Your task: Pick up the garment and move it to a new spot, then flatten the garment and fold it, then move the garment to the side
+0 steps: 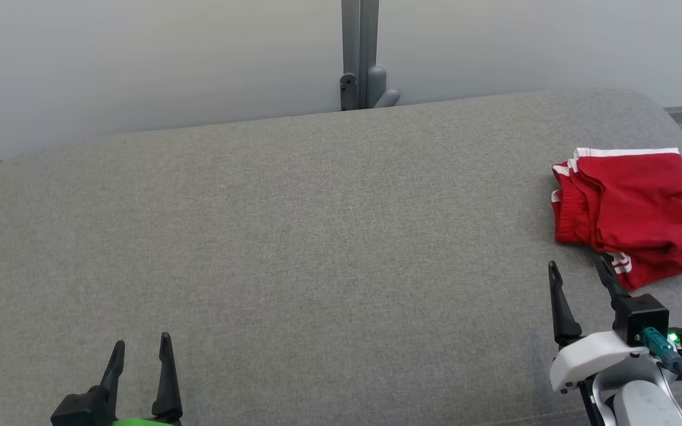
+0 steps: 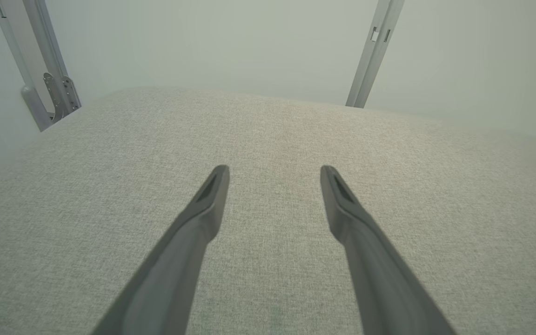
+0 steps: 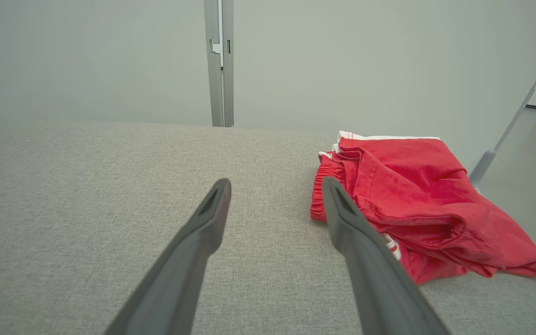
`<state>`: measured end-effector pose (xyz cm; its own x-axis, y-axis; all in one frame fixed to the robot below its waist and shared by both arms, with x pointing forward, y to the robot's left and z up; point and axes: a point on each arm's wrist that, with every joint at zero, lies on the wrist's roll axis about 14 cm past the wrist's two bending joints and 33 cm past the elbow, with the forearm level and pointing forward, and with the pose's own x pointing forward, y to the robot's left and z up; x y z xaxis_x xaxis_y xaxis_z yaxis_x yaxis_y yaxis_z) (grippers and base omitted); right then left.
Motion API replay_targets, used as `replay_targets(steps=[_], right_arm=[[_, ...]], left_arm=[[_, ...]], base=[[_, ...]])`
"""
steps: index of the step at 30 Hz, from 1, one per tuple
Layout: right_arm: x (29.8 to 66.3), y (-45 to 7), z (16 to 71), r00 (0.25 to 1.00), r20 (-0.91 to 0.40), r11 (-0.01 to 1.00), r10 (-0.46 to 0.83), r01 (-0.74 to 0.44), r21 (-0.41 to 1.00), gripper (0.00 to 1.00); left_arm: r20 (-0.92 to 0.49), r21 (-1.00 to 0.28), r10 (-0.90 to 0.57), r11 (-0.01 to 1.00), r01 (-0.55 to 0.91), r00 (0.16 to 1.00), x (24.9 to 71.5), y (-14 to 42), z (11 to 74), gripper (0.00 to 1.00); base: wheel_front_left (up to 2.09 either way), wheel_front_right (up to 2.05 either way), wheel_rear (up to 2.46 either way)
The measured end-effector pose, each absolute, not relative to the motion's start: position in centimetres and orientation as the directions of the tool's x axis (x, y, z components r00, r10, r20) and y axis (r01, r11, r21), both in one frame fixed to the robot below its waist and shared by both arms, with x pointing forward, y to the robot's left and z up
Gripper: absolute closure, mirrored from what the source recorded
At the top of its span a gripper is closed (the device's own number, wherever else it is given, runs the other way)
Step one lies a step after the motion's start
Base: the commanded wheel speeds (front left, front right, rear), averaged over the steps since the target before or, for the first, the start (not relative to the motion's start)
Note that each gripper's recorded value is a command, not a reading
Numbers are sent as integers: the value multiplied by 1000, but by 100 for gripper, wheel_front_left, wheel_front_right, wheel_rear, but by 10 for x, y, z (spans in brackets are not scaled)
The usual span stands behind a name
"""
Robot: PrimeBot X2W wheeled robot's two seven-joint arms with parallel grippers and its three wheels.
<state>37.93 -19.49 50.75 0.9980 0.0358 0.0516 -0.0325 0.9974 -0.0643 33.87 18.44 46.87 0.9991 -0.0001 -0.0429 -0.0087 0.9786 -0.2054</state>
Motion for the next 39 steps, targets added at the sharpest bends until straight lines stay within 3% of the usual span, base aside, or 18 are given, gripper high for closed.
replay_targets(steps=[25, 26, 34, 39], right_arm=[[372, -197, 494, 1000, 12, 998, 23, -23, -54, 0], [372, -197, 494, 1000, 12, 998, 24, -23, -54, 100], [356, -195, 458, 994, -105, 1000, 16, -18, -20, 100], [356, -200, 455, 992, -124, 996, -16, 26, 84, 100]], left_arm=[[-70, -210, -14, 978, -1, 997, 336, 180, 460, 0], [-70, -210, -14, 978, -1, 997, 336, 180, 460, 100], [-160, -226, -11, 974, -26, 987, 324, 179, 434, 100], [-181, -303, 10, 951, -66, 983, 324, 183, 432, 100]], base=[[0, 0, 0], [0, 0, 0], [0, 0, 0], [0, 0, 0]])
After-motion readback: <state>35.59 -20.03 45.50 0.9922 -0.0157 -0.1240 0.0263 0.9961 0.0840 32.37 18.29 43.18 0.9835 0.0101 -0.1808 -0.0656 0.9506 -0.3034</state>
